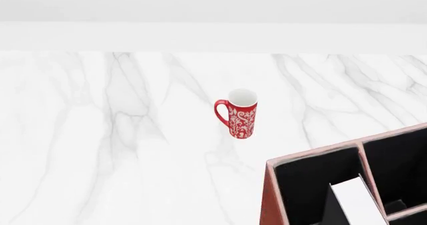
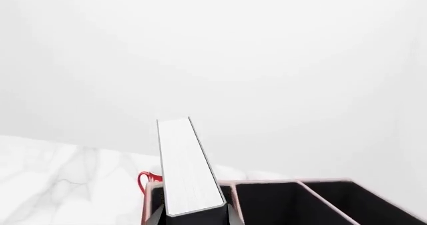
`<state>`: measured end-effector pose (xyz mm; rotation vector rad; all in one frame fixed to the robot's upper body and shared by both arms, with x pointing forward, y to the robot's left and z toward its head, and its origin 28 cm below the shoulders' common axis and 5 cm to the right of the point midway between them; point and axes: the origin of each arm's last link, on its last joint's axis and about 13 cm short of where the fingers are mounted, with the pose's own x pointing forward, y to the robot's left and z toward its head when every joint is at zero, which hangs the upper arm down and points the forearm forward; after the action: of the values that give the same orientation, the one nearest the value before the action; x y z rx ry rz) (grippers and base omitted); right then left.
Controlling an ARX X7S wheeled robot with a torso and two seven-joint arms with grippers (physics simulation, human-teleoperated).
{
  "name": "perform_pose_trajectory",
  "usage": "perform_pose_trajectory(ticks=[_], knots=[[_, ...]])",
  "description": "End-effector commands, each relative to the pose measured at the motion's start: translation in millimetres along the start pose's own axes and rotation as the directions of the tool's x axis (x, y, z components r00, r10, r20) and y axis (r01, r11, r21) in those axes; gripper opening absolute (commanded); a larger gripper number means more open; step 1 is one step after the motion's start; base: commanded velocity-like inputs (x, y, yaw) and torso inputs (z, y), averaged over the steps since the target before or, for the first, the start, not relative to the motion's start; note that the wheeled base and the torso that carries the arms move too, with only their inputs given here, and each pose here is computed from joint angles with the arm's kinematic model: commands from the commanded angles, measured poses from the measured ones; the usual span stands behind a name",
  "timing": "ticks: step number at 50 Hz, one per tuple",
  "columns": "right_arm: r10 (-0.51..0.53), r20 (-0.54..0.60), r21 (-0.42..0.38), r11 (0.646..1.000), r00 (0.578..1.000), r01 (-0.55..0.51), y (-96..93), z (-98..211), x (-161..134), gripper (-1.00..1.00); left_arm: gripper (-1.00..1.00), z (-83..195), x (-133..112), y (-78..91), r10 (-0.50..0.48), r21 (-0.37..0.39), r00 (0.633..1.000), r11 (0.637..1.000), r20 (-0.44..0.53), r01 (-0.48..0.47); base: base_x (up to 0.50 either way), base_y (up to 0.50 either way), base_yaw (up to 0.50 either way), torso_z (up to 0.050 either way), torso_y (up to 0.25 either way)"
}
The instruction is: Pick up the book and place it in the left compartment of the caddy.
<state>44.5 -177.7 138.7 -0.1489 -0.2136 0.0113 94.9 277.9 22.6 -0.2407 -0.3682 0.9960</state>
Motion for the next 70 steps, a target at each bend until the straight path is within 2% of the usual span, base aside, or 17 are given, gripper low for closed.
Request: perform_pose_trajectory(ticks=[1, 12, 33, 49, 60, 70], knots=[[0.027, 0.207, -0.002, 1.000, 0.978, -0.028, 0.6, 7, 41, -1.00, 1.00, -1, -7, -0.8, -0.103, 0.010, 0.995, 0.995, 0.005, 0.103, 0.00, 0.00, 0.00, 0.000, 0.000], [0.005, 0.156, -0.014, 1.000, 0.988, -0.002, -6.6, -12, 56, -1.00, 1.00, -1, -7, 0.1, -0.100, 0.012, 0.995, 0.995, 0.003, 0.100, 0.00, 0.00, 0.00, 0.001, 0.000], [0.052, 0.139, -0.051, 0.998, 0.989, -0.045, -6.6, -17, 89, -1.00, 1.00, -2, -6, -1.1, -0.097, 0.021, 0.995, 0.995, -0.001, 0.097, 0.00, 0.00, 0.00, 0.000, 0.001], [0.025, 0.083, -0.055, 0.998, 0.996, -0.020, -13.7, -36, 104, -1.00, 1.00, -2, -6, -1.1, -0.097, 0.031, 0.995, 0.995, -0.002, 0.097, 0.00, 0.00, 0.00, 0.001, 0.001], [0.020, 0.059, -0.053, 0.998, 0.998, -0.017, -13.3, -47, 107, -1.00, 1.00, -3, -6, -1.0, -0.097, 0.032, 0.995, 0.995, -0.001, 0.097, 0.00, 0.00, 0.00, 0.000, 0.001], [0.037, 0.047, -0.020, 0.999, 0.998, -0.036, -4.0, -57, 119, -1.00, 1.00, -3, -6, -0.6, -0.095, 0.031, 0.995, 0.995, -0.002, 0.095, 0.00, 0.00, 0.00, 0.000, 0.001]])
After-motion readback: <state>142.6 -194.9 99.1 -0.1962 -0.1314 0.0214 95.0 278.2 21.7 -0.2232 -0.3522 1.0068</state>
